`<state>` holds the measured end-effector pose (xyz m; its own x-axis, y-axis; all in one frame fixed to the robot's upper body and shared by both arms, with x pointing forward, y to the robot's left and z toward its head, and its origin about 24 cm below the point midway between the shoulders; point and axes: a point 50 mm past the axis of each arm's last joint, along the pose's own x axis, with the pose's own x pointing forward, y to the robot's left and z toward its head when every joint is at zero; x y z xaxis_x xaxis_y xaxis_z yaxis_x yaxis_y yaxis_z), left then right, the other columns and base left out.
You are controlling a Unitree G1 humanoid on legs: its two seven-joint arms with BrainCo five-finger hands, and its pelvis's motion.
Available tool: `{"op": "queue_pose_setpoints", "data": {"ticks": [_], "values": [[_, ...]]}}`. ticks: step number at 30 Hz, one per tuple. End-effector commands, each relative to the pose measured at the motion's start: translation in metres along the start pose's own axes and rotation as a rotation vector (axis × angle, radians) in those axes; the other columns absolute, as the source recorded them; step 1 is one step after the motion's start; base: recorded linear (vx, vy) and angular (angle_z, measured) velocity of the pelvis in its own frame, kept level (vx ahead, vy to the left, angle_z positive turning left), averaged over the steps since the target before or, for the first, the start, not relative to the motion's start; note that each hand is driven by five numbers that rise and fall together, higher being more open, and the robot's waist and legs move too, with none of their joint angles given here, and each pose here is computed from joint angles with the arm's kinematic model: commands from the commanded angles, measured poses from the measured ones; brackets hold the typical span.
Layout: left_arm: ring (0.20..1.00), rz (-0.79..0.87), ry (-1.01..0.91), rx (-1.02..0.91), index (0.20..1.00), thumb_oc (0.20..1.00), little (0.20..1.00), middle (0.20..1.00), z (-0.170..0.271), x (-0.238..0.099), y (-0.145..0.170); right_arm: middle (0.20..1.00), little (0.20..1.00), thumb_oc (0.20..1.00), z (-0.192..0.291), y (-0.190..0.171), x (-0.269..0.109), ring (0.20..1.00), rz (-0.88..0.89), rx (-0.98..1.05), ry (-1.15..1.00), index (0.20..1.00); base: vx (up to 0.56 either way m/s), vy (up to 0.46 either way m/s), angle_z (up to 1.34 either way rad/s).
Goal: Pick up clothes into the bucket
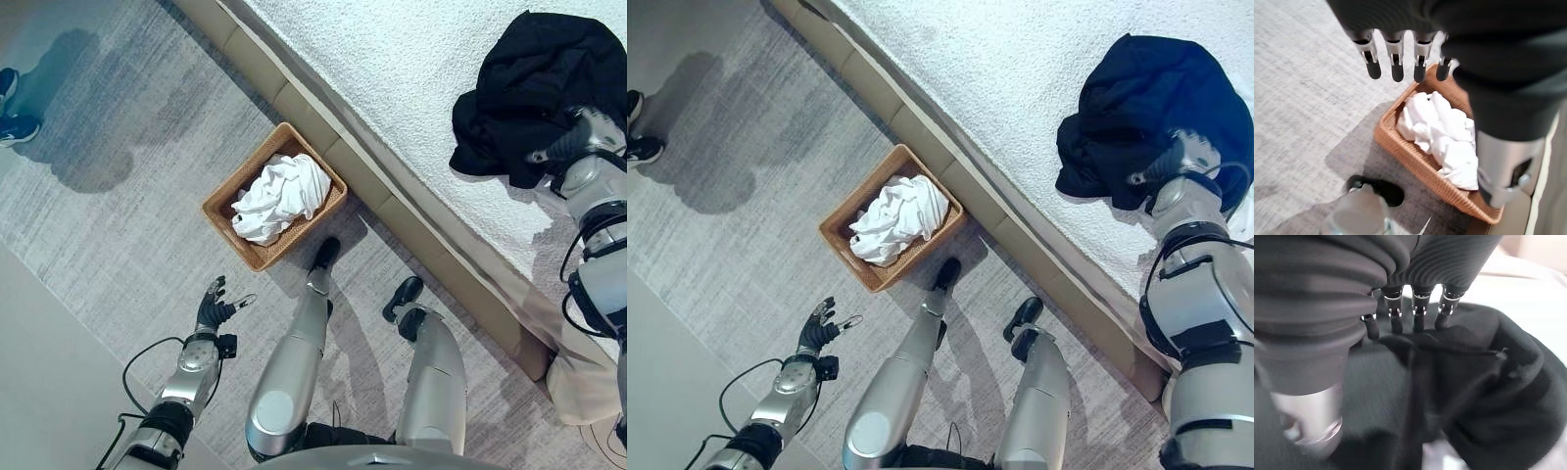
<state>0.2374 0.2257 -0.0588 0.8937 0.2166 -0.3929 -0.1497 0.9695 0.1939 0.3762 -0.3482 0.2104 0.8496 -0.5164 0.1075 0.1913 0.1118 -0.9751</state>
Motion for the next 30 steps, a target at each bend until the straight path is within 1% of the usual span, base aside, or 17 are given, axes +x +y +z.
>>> {"op": "queue_pose_setpoints", "data": {"ticks": [1,7,8,12,13,16,17,18,21,22,24,27,30], "values": [[1.000,-0.026,-0.003,-0.014,1.000,1.000,1.000,1.000,0.003,0.002,-0.006,0.200,0.200,0.200,-0.017,-0.025,0.003,0.200,-0.045,-0.044,0.068,0.200,0.00,0.000,0.00],[1.000,-0.038,-0.022,-0.027,1.000,1.000,1.000,1.000,0.010,0.006,-0.014,0.200,0.200,0.200,-0.004,-0.037,0.005,0.200,-0.114,0.047,0.028,0.200,0.00,0.000,0.00],[1.000,-0.037,-0.022,-0.029,1.000,1.000,1.000,1.000,0.010,0.006,-0.015,0.200,0.200,0.200,0.000,-0.042,0.006,0.200,-0.133,0.075,0.017,0.200,0.00,0.000,0.00],[1.000,-0.026,-0.028,-0.053,1.000,1.000,1.000,1.000,0.012,0.006,-0.016,0.200,0.200,0.200,0.017,-0.064,0.006,0.200,-0.229,0.289,-0.035,0.200,0.00,0.008,-0.01],[1.000,-0.022,-0.028,-0.052,1.000,1.000,1.000,1.000,0.012,0.006,-0.015,0.200,0.200,0.200,0.028,-0.074,0.005,0.200,-0.271,0.332,-0.076,0.200,0.00,0.036,-0.05],[1.000,-0.006,-0.030,-0.046,1.000,1.000,1.000,1.000,0.012,0.007,-0.010,0.200,0.200,0.200,0.052,-0.092,0.001,0.200,-0.342,0.394,-0.182,0.200,-0.01,0.032,-0.06],[1.000,-0.005,-0.030,-0.046,1.000,1.000,1.000,1.000,0.012,0.007,-0.010,0.200,0.200,0.200,0.052,-0.092,0.001,0.200,-0.342,0.394,-0.182,0.200,-0.09,0.086,-0.07],[1.000,0.011,-0.040,-0.047,1.000,1.000,1.000,1.000,0.014,0.008,-0.007,0.200,0.200,0.200,0.070,-0.111,-0.005,0.200,-0.415,0.451,-0.273,0.200,-0.10,0.095,-0.16],[1.000,0.034,-0.054,-0.047,1.000,1.000,1.000,1.000,0.016,0.008,-0.002,0.200,0.200,0.200,0.092,-0.142,-0.022,0.200,-0.544,0.518,-0.416,0.200,-0.05,0.064,-0.23],[1.000,0.034,-0.054,-0.046,1.000,1.000,1.000,1.000,0.016,0.008,-0.002,0.200,0.200,0.200,0.092,-0.142,-0.021,0.200,-0.544,0.519,-0.415,0.200,-0.02,0.071,-0.20],[1.000,0.047,-0.082,-0.044,1.000,1.000,1.000,1.000,0.021,0.007,0.003,0.200,0.200,0.200,0.104,-0.165,-0.038,0.200,-0.649,0.593,-0.521,0.200,-0.03,0.087,-0.25],[1.000,0.059,-0.117,-0.041,1.000,1.000,1.000,1.000,0.028,0.007,0.008,0.200,0.200,0.200,0.113,-0.186,-0.057,0.200,-0.746,0.644,-0.626,0.200,-0.03,0.073,-0.19],[1.000,0.069,-0.179,-0.044,1.000,1.000,1.000,1.000,0.043,0.008,0.012,0.200,0.200,0.200,0.120,-0.197,-0.073,0.200,-0.808,0.676,-0.707,0.200,-0.03,0.061,-0.28]]}}
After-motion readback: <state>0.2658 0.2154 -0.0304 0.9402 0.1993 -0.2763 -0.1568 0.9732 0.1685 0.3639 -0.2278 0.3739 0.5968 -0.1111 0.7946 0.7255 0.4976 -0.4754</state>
